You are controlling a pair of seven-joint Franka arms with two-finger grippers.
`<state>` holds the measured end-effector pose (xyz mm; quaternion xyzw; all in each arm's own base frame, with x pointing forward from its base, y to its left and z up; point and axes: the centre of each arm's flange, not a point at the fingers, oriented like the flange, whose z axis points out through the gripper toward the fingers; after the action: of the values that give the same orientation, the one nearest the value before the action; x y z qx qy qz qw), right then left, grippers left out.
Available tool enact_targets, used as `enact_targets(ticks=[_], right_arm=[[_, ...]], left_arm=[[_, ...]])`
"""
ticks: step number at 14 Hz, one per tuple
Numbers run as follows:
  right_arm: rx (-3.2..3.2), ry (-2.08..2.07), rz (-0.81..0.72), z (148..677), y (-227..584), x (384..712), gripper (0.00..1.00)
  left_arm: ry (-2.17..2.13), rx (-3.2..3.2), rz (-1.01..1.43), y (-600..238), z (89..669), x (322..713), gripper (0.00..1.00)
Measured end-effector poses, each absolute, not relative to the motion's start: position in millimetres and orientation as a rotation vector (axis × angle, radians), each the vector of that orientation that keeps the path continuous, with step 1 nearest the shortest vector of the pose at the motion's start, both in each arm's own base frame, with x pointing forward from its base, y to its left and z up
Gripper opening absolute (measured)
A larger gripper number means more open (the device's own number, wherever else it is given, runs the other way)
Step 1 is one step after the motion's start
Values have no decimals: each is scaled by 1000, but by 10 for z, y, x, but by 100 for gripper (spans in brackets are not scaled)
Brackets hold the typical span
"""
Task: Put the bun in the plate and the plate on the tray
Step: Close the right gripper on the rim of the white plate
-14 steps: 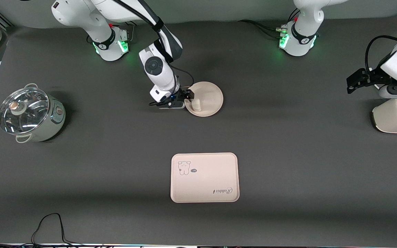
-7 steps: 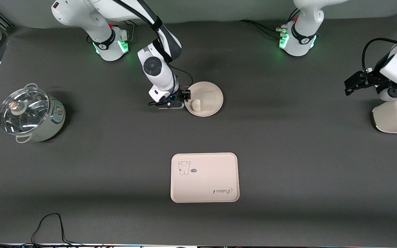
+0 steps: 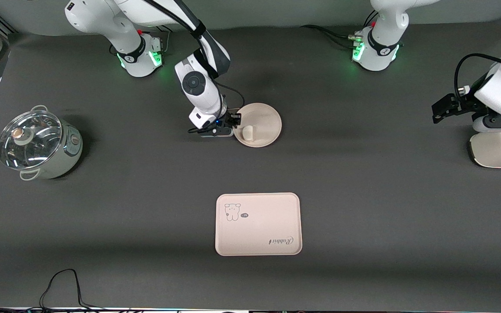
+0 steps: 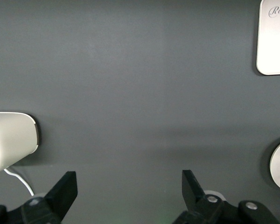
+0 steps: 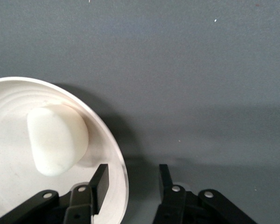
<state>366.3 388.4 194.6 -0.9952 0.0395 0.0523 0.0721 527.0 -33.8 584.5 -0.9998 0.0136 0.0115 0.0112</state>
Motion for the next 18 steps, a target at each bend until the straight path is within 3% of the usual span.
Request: enact_targets(ticks=[6, 8, 11, 13, 18], right_arm=[[-2994, 117, 156, 1874, 3910, 3664, 48], [-2991, 117, 152, 1889, 3924, 3676, 36], [-2986, 124, 146, 1914, 3947, 3695, 29], [-2982, 126, 142, 1928, 3963, 3705, 17], [-2988, 126, 145, 1847, 3975, 3682, 17]], left_arm=[[38, -3120, 26, -317, 5883, 5276, 100], [32, -3120, 25, -299, 5887, 5277, 100], [27, -3120, 21, -281, 5900, 5279, 100], [32, -3120, 19, -298, 5906, 5279, 100], [53, -3121, 26, -333, 5884, 5295, 100]])
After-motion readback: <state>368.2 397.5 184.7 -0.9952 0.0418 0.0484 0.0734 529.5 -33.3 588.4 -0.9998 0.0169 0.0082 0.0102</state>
